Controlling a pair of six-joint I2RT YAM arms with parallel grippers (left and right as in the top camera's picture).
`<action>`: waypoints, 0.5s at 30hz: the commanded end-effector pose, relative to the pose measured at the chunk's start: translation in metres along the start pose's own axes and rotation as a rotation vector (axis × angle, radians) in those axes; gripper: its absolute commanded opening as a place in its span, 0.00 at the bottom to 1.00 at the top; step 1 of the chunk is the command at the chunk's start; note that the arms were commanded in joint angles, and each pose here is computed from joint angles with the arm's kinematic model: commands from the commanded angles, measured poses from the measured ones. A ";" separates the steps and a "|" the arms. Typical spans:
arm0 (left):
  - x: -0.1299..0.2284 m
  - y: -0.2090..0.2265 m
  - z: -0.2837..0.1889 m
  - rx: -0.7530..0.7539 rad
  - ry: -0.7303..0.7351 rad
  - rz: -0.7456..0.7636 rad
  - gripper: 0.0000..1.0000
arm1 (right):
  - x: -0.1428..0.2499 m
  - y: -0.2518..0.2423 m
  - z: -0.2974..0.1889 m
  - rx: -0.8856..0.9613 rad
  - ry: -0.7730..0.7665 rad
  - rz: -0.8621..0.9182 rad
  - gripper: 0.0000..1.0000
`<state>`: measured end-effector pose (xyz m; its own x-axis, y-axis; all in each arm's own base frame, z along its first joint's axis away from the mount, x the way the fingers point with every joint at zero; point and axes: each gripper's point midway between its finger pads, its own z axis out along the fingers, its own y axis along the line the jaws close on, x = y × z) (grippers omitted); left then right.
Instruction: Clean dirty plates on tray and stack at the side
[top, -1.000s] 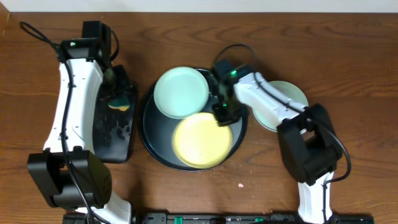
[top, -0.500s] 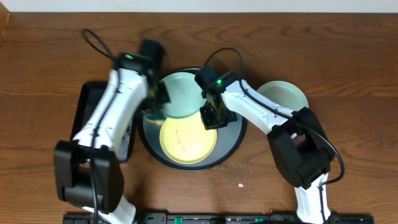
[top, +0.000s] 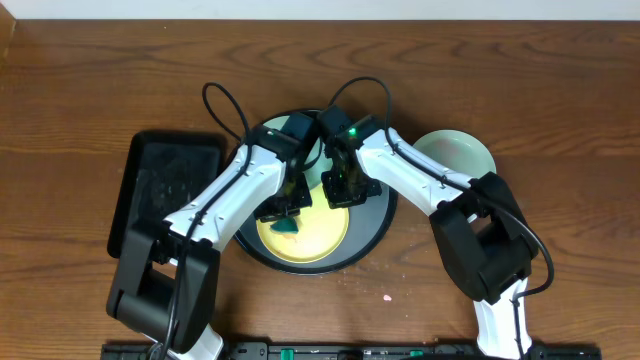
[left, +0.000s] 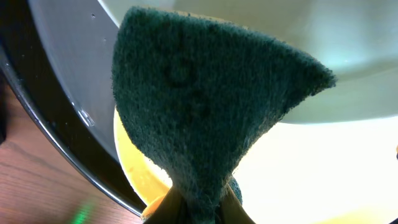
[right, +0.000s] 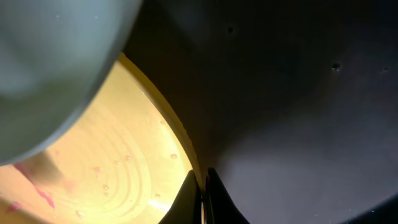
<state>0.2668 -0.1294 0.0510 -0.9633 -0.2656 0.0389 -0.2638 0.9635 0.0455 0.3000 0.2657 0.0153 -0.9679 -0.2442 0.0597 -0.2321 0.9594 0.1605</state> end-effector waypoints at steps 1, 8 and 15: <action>-0.004 0.003 -0.002 0.003 -0.010 0.006 0.07 | -0.008 -0.005 -0.001 -0.002 -0.010 0.015 0.01; -0.041 0.023 -0.062 0.117 -0.169 -0.007 0.07 | -0.031 -0.002 -0.021 -0.064 -0.067 -0.031 0.57; -0.067 0.077 -0.119 0.201 -0.353 -0.171 0.07 | -0.091 -0.001 -0.042 -0.131 -0.282 -0.029 0.66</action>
<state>0.3119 -0.0646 0.1495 -0.8889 -0.3940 -0.2338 -0.3659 0.9176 -0.1551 0.3718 0.2773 0.0460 -0.9637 -0.2172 -0.1552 -0.2523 0.9309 0.2640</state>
